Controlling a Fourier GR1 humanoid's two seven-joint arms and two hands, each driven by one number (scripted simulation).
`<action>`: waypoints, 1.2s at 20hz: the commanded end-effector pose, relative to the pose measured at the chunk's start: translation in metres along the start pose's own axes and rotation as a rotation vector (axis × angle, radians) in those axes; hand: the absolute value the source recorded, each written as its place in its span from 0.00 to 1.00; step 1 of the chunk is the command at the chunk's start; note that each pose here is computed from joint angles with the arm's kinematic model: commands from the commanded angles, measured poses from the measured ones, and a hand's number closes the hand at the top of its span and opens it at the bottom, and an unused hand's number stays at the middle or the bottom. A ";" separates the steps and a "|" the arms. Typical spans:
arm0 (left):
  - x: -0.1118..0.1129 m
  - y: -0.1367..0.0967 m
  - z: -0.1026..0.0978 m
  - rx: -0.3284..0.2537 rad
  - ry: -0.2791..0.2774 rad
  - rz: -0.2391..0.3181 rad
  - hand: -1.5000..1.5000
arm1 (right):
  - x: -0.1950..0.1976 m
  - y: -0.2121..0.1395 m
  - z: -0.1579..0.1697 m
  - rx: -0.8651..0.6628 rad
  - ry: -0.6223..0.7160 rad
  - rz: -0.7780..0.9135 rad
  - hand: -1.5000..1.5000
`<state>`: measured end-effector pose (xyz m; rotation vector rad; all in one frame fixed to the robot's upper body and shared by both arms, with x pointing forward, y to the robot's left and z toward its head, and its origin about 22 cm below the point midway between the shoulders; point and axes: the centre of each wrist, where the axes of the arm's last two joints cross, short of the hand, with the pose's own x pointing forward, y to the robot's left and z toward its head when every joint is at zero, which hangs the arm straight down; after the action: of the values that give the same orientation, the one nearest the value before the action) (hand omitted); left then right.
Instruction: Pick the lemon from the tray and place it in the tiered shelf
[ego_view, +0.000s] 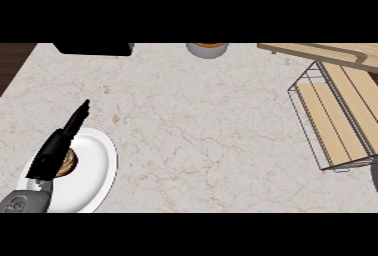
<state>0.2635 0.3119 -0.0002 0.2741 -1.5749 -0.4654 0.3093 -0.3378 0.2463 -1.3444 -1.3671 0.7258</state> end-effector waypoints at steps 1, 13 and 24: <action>-0.002 0.008 0.004 -0.005 -0.011 0.002 0.50 | -0.045 0.045 0.001 0.120 0.181 -0.093 1.00; -0.001 0.006 -0.002 0.014 0.018 -0.004 0.50 | -0.060 -0.001 0.010 -0.271 0.078 -0.484 0.00; -0.002 0.007 0.006 0.020 0.037 0.002 0.50 | -0.172 -0.106 0.072 -0.292 0.360 -0.599 0.00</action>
<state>0.2621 0.3173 0.0037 0.2897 -1.5550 -0.4471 0.2210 -0.4726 0.2639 -1.1525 -1.5434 -0.0766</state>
